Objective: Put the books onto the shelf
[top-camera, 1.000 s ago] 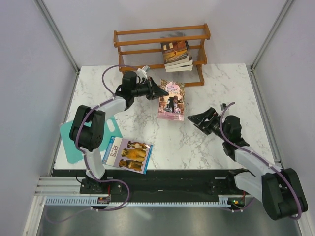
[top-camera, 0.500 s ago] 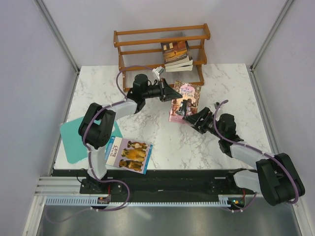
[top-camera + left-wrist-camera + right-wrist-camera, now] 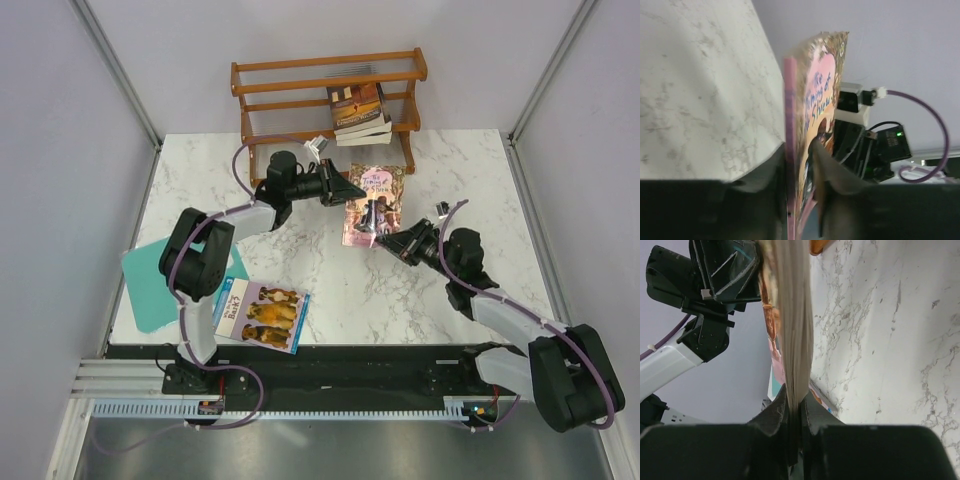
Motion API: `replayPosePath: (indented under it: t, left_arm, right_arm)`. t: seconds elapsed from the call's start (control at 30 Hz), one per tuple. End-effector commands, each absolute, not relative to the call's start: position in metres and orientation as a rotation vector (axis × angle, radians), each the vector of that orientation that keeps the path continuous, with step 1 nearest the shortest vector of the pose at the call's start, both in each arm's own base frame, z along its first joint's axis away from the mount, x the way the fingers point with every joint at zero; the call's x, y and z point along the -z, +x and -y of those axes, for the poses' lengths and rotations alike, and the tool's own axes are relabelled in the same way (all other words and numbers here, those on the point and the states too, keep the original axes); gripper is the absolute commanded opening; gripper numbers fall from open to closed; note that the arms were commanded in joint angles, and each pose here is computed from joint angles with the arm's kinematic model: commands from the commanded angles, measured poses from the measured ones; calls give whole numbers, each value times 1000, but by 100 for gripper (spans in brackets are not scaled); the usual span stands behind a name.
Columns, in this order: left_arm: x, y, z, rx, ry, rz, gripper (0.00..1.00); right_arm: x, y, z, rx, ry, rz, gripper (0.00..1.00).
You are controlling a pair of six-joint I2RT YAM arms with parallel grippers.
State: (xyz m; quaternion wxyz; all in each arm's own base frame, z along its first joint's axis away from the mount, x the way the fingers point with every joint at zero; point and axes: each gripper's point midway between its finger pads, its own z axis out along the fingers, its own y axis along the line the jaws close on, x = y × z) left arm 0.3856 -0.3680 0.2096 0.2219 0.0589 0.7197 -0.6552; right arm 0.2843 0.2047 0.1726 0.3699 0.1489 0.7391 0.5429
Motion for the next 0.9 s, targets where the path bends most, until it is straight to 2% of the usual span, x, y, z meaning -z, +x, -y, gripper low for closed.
replayPosePath:
  t: [0.0,0.07,0.1,0.2,0.43,0.73,0.87]
  left_arm:
    - [-215,404,331,1643,111,-1973,49]
    - [-204,408,306,1526,75,-2023,61]
    - [-208,406,292,1465,49,-2023,70]
    - [-193,405,250,1275,-26,-2094,82]
    - [-209,380,175,944,-101,-2131,88]
    - [-193,351,162,883,-56,-2190,91]
    - [-174,343,162,888,-65,-2235,90]
  right_arm:
    - [-188,302,-207,-1327,296,-1895,0]
    - [-194,310,-216,-1346,231,-1916,0]
    - [-197,313,-219,-1348,198,-1917,0]
    - [-210,325,-234,-1410,100,-1936,0]
    - [-212,347,-256,-1458,-44,-2024,0]
    - [-225,351,-270,-1478,-147,-2044,0]
    - [-198,350,-269,-1465,-116,-2104,0]
